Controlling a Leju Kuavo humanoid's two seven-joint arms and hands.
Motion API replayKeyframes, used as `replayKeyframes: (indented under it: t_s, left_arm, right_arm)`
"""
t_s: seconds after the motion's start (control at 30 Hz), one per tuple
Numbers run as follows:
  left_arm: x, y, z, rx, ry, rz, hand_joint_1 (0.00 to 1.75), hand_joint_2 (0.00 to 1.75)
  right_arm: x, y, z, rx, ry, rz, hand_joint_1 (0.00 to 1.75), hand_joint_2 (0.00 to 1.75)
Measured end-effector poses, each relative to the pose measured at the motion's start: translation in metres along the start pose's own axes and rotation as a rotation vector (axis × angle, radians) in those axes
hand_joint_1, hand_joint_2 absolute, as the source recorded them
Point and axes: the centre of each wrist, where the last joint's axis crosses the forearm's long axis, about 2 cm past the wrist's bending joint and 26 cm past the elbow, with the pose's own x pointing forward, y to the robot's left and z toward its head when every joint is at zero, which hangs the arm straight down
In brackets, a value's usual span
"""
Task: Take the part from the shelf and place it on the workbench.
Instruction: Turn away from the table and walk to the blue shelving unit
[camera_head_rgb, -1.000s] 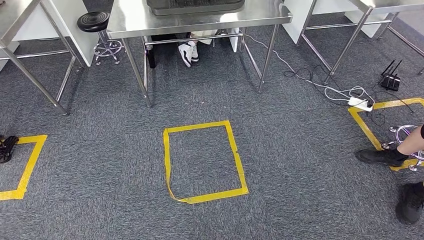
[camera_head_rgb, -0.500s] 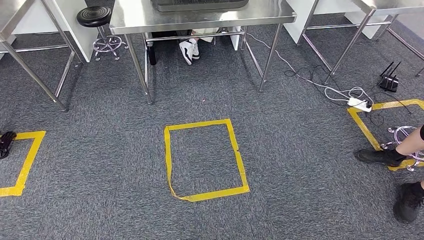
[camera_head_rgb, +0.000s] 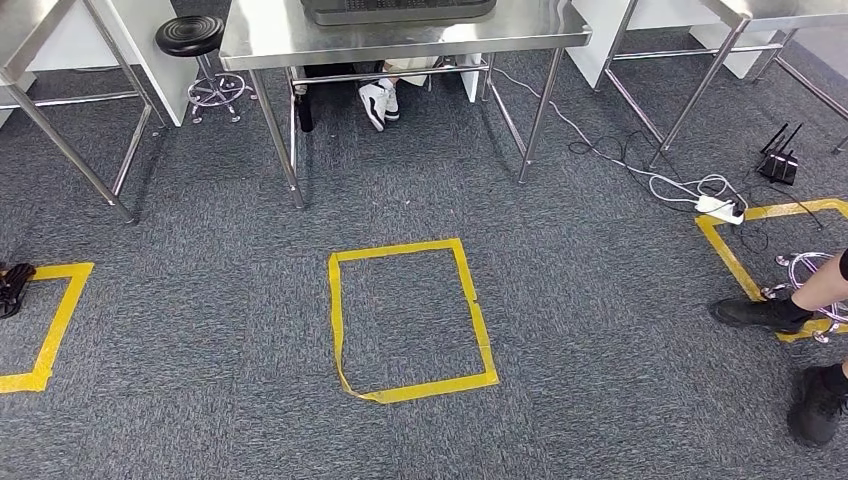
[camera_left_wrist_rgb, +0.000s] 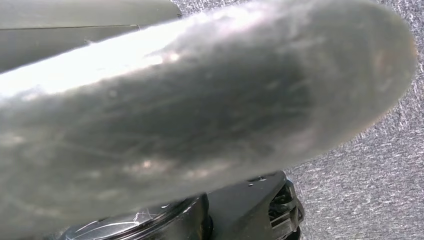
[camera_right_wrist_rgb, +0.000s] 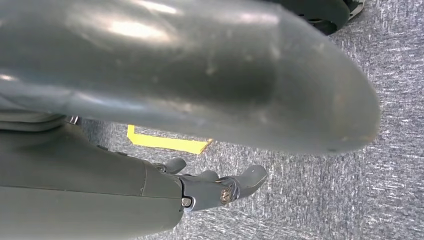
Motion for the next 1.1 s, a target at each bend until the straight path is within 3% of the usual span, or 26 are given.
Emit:
replayKeyframes:
  t_s: [1.1]
  left_arm:
    - [-0.0007,0.0020,0.0000,0.035,0.016,-0.013,0.00,0.00]
  right_arm:
    - [-0.0005,-0.0004,-0.0001,0.002,0.017,0.011,0.00,0.00]
